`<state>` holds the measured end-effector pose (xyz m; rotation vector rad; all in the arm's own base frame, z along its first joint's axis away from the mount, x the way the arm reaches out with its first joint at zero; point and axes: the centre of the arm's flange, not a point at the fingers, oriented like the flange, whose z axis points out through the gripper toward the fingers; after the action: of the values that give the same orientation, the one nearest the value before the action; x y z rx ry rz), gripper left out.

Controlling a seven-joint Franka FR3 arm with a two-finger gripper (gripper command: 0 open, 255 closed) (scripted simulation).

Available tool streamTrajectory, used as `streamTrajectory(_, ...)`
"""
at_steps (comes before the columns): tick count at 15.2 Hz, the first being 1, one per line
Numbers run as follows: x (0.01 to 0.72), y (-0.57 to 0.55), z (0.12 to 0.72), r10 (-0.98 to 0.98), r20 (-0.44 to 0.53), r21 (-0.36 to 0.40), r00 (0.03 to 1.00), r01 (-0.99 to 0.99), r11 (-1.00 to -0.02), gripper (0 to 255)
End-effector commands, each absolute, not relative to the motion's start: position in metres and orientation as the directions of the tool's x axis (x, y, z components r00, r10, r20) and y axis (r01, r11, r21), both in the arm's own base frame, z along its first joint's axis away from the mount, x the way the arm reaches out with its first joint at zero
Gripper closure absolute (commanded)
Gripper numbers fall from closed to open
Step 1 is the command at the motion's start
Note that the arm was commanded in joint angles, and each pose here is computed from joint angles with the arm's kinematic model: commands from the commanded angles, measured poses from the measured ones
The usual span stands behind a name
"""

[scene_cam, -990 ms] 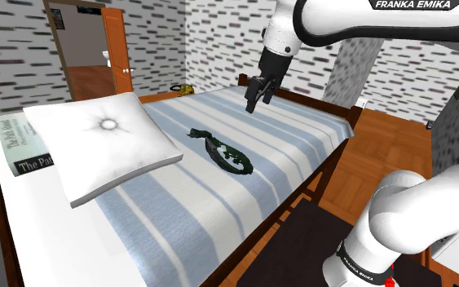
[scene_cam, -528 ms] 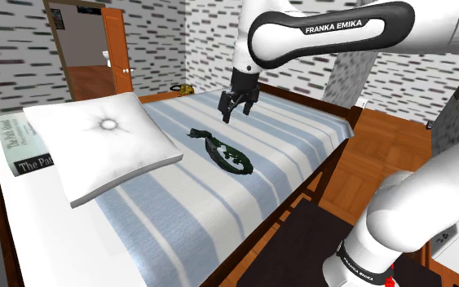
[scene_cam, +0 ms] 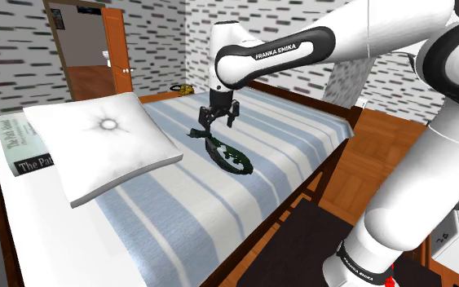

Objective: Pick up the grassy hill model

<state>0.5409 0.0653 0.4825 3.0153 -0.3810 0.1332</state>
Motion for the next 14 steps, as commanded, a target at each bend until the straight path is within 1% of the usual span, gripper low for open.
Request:
streamTrajectory(1, 0.565, 0.065, 0.463, -0.286, 0.084, 0.092, 0.955, -0.293, -0.952, 0)
streamTrajectory(5, 0.599, 0.059, 0.431, -0.351, 0.06, 0.101, 0.934, -0.356, -0.929, 0)
streamTrajectory(12, 0.599, 0.059, 0.391, -0.351, 0.06, 0.101, 0.934, -0.356, -0.929, 0)
streamTrajectory(14, 0.599, 0.059, 0.391, -0.351, 0.06, 0.101, 0.934, -0.356, -0.929, 0)
